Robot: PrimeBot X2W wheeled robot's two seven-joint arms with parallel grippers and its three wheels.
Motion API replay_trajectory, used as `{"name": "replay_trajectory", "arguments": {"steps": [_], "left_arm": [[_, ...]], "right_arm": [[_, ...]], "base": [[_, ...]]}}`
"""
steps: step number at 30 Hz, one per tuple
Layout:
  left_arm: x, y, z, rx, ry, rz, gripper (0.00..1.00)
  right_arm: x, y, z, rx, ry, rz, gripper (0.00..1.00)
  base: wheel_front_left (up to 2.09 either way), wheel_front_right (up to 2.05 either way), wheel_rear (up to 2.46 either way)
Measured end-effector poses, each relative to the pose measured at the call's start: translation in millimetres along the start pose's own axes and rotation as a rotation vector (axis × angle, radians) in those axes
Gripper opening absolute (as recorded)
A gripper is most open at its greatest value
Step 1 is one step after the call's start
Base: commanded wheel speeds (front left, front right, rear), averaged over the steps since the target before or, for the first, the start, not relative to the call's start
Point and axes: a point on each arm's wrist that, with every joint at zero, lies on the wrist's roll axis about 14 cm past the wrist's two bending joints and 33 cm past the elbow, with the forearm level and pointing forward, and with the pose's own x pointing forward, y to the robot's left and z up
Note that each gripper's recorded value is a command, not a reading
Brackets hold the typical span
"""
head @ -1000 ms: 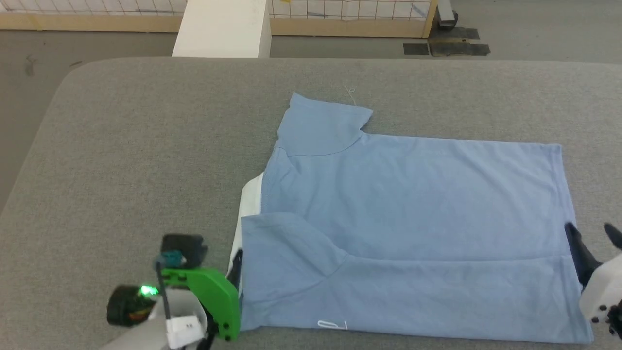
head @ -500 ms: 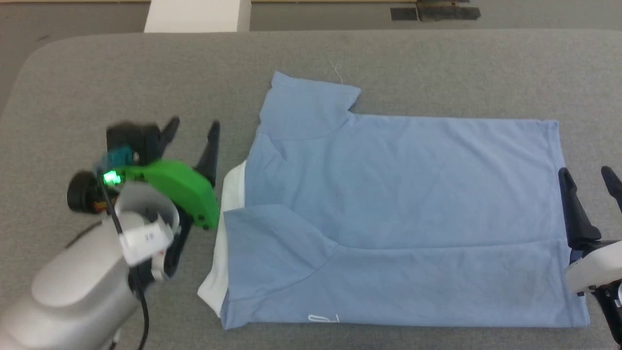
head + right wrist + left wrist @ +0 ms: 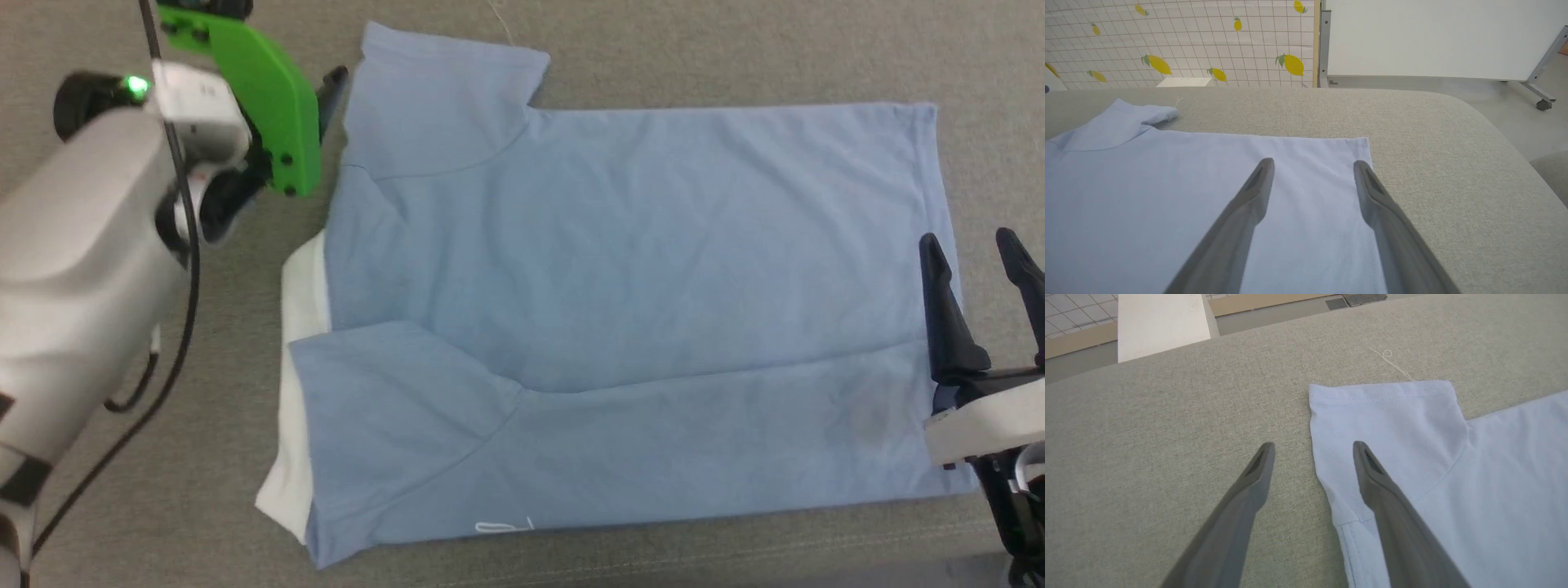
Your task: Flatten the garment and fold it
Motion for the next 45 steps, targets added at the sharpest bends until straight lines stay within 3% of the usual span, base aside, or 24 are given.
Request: {"name": "replay_trajectory", "arguments": {"steps": [11,18,23,25,29,35,45], "left_arm": [[69.6,10.2,4.9,0.024,0.139,-0.026,1.0],[97.4,12.8,-26.8,0.062,0.248,-0.033,1.0],[108.1,12.5,-23.6,0.087,0.217,-0.039,1.0],[108.1,7.0,-25.4,0.097,0.221,-0.066,0.0],[104.9,-1.6,-24.9,0.108,0.216,-0.097,0.0],[93.7,-5.0,-23.4,0.141,0.208,-0.121,0.0],[81.0,-17.9,3.8,0.195,0.121,-0.176,0.0]], "right_arm": [[-2.5,-14.4,-28.0,-0.02,0.07,-0.07,1.0],[-3.0,-21.2,-38.2,-0.024,0.095,-0.103,1.0],[-3.3,-24.9,-42.1,-0.029,0.106,-0.118,1.0],[-2.1,-25.6,-41.2,-0.03,0.103,-0.119,1.0],[8.0,-30.5,-28.8,-0.064,0.089,-0.105,1.0],[50.8,-27.4,-1.1,-0.155,0.164,0.036,1.0],[107.3,-53.5,-48.2,-0.209,0.617,0.062,1.0]], "base": [[0.0,0.0,0.0],[0.0,0.0,0.0],[0.0,0.0,0.0],[0.0,0.0,0.0],[0.0,0.0,0.0],[0.0,0.0,0.0],[0.0,0.0,0.0]]}}
